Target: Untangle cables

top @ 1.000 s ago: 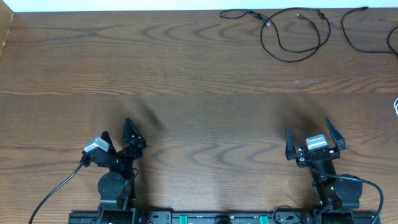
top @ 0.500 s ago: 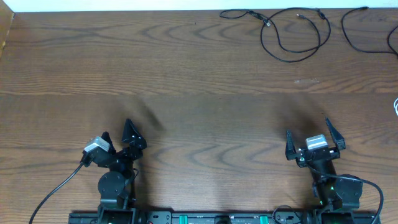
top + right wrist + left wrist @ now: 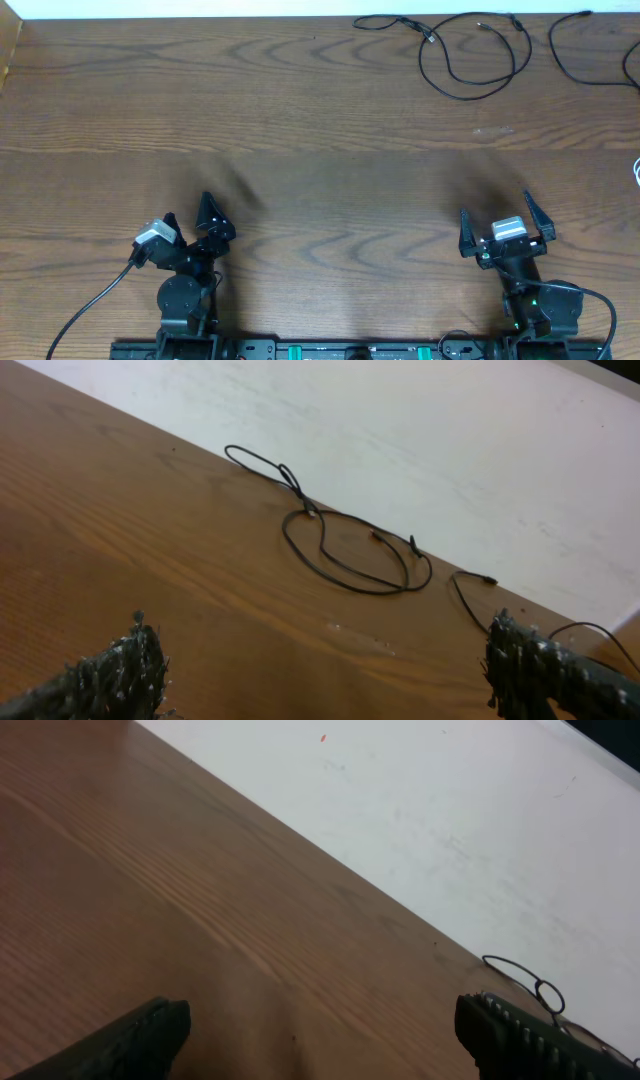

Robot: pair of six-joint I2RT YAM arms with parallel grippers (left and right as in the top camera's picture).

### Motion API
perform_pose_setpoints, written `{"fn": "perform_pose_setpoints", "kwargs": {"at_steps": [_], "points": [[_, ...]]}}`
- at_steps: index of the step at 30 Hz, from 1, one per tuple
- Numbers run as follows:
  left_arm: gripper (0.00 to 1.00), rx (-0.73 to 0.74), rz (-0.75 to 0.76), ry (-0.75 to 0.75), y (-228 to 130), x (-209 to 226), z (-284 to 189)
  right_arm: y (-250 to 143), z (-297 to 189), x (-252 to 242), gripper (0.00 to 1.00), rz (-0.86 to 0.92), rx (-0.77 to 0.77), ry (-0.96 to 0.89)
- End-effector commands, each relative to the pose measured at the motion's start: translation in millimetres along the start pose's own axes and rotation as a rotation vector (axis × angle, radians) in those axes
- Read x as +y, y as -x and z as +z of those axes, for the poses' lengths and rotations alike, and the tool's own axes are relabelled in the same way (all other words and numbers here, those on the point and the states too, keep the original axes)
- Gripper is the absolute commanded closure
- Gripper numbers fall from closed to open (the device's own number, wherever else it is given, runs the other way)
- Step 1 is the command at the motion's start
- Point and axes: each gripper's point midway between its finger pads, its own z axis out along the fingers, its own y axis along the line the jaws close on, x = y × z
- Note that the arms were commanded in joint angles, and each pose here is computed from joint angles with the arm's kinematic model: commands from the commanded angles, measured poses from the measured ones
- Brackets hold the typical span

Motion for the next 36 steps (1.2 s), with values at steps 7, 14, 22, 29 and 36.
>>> {"fn": "perform_pose_setpoints", "kwargs": {"at_steps": [7, 14, 22, 29, 36], "points": [[0.08, 0.045, 0.272, 0.041, -13.5, 12.3, 1.0, 1.0, -0.2, 3.4, 0.01, -0.01, -0.007, 0.015], [0.08, 0.046, 0.272, 0.041, -13.6, 12.3, 1.0, 1.0, -0.2, 3.5, 0.01, -0.01, -0.007, 0.016], [0.09, 0.046, 0.272, 0.041, -13.6, 12.3, 1.0, 1.0, -0.2, 3.4, 0.01, -0.01, -0.007, 0.015], [0.08, 0.046, 0.272, 0.041, -13.6, 12.3, 1.0, 1.0, -0.2, 3.5, 0.01, -0.01, -0.007, 0.016], [0.09, 0.046, 0.272, 0.041, -13.6, 12.3, 1.0, 1.0, -0.2, 3.4, 0.01, -0.01, -0.007, 0.015]]}}
